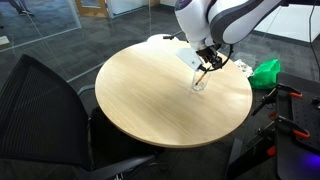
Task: Take the pen out of the glass
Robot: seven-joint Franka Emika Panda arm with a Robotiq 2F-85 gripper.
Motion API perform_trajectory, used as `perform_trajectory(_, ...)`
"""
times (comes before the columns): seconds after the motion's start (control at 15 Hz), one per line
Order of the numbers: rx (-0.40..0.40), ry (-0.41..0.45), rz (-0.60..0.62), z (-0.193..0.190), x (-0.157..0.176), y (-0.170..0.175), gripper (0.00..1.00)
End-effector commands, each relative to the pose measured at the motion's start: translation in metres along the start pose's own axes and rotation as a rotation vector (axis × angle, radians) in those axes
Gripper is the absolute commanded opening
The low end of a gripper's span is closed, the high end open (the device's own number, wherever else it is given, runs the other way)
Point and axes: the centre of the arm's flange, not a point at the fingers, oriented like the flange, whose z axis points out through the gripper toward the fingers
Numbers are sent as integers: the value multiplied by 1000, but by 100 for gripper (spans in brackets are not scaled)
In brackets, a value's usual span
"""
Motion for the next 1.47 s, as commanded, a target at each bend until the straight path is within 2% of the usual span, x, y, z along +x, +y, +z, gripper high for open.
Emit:
perform_trajectory(0.0, 23, 2, -20, 3, -7, -9, 74)
perform_trajectory(0.53, 37, 14, -77, 10, -6, -21, 66)
perform_trajectory(0.93, 39, 40, -126, 18, 0, -33, 68)
perform_trajectory(1.4, 5, 58, -153, 39, -8, -36, 65)
